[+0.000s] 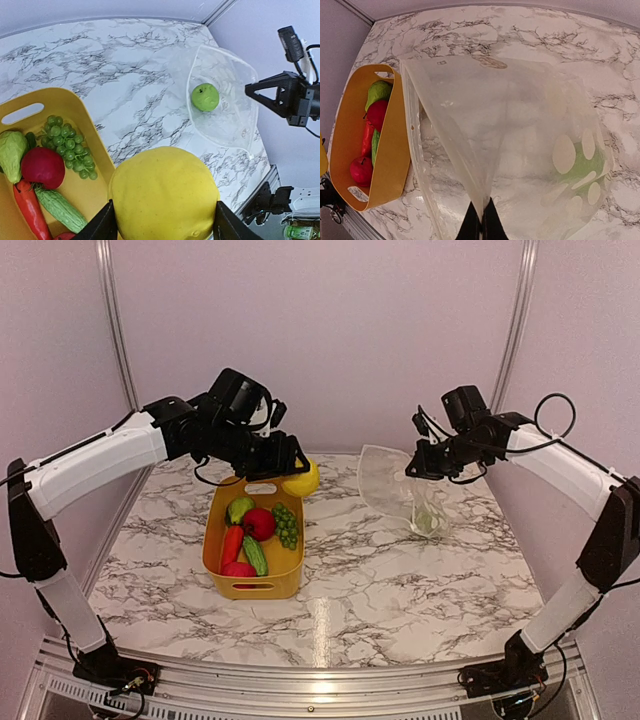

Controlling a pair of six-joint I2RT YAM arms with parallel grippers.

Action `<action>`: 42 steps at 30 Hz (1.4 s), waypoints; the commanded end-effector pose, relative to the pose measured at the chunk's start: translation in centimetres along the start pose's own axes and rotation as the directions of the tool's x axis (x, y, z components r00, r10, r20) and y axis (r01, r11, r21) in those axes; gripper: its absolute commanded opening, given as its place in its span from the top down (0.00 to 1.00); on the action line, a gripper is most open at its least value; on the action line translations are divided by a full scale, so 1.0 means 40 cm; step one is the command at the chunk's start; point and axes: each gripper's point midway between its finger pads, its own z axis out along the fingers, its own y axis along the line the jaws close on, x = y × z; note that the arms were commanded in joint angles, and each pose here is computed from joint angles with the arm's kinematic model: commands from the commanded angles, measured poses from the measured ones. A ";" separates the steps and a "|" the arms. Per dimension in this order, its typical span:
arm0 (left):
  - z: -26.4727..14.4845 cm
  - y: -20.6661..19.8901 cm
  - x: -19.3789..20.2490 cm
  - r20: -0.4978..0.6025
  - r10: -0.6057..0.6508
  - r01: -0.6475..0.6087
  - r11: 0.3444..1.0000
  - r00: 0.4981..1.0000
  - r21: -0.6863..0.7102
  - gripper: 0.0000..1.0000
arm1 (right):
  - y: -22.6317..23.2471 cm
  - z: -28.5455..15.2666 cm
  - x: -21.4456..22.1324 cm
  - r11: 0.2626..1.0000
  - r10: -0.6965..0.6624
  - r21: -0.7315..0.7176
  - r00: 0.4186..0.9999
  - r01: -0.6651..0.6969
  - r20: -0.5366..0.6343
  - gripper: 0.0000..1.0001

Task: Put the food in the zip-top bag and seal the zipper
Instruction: Place the fake fruit in the zipper food storage bag.

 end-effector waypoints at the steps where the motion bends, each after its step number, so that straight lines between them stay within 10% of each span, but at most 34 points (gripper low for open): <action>1: -0.036 -0.109 -0.067 0.087 -0.011 -0.007 0.978 0.996 0.207 0.41 | 0.046 -0.018 -0.025 0.999 -0.008 -0.039 0.999 0.010 0.039 1.00; 9: -0.022 -0.268 -0.092 0.121 0.017 -0.072 0.882 0.993 0.466 0.42 | 0.083 -0.010 -0.033 0.998 -0.007 -0.067 0.999 0.009 0.033 1.00; 24: 0.194 -0.188 -0.078 0.052 -0.091 0.075 0.965 0.994 0.249 0.46 | 0.166 -0.035 -0.062 0.978 0.066 -0.199 0.997 -0.059 0.029 1.00; 30: 0.240 -0.106 -0.096 0.088 -0.136 0.131 0.990 0.987 0.053 0.32 | 0.188 -0.023 -0.057 0.957 0.121 -0.265 0.993 -0.115 0.008 1.00; 33: 0.239 -0.100 -0.132 0.133 -0.172 0.171 0.985 0.976 0.017 0.09 | 0.197 -0.018 -0.061 0.949 0.140 -0.286 0.990 -0.133 0.004 1.00; 42: 0.086 -0.247 -0.241 0.265 -0.092 0.030 0.972 0.960 0.231 0.06 | 0.191 -0.005 -0.066 0.947 0.167 -0.279 0.986 -0.159 0.003 1.00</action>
